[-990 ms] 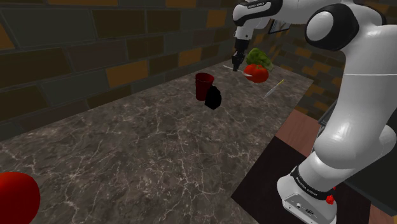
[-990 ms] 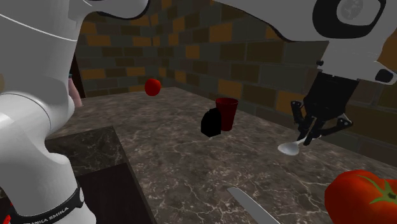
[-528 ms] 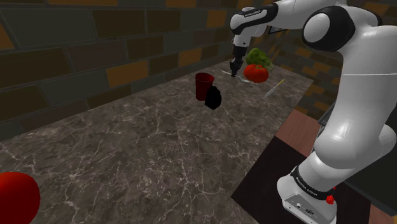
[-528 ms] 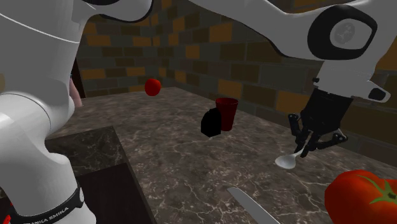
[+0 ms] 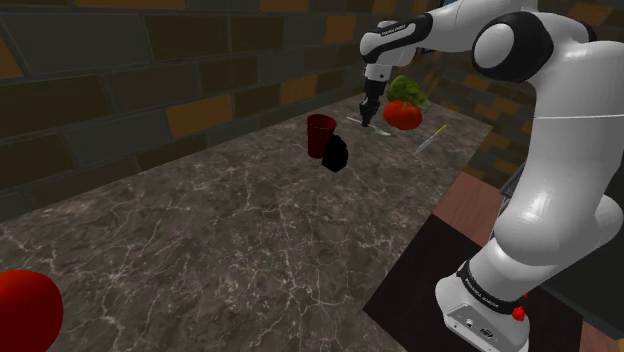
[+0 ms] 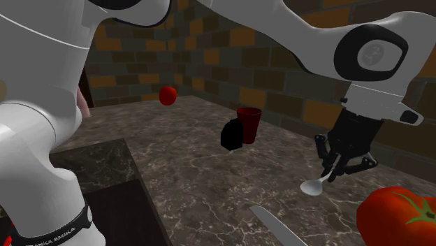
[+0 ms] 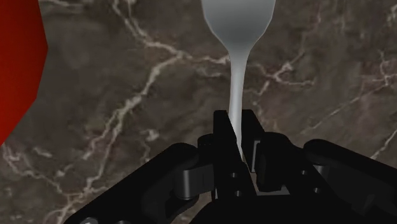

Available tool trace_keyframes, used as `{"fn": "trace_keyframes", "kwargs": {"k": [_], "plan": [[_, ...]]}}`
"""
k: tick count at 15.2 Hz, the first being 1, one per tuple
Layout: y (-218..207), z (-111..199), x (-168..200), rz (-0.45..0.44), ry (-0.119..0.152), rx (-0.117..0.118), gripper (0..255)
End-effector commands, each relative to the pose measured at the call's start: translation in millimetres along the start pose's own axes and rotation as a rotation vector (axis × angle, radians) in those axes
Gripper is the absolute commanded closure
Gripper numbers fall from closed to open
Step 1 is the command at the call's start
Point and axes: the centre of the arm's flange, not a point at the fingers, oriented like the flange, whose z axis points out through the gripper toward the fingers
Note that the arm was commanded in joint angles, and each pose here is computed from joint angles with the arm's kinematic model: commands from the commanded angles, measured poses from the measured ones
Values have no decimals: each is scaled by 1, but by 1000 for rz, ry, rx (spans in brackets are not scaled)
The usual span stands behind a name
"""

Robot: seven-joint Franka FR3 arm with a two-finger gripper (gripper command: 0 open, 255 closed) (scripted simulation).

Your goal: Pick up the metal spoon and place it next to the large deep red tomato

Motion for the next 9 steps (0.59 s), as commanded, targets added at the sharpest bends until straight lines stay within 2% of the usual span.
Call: {"fn": "trace_keyframes", "kwargs": {"k": [1,3,4,9], "plan": [[0,0,0,0,0,0,255],[0,0,0,0,0,0,255],[0,0,0,0,0,0,0],[0,0,0,0,0,0,0]]}}
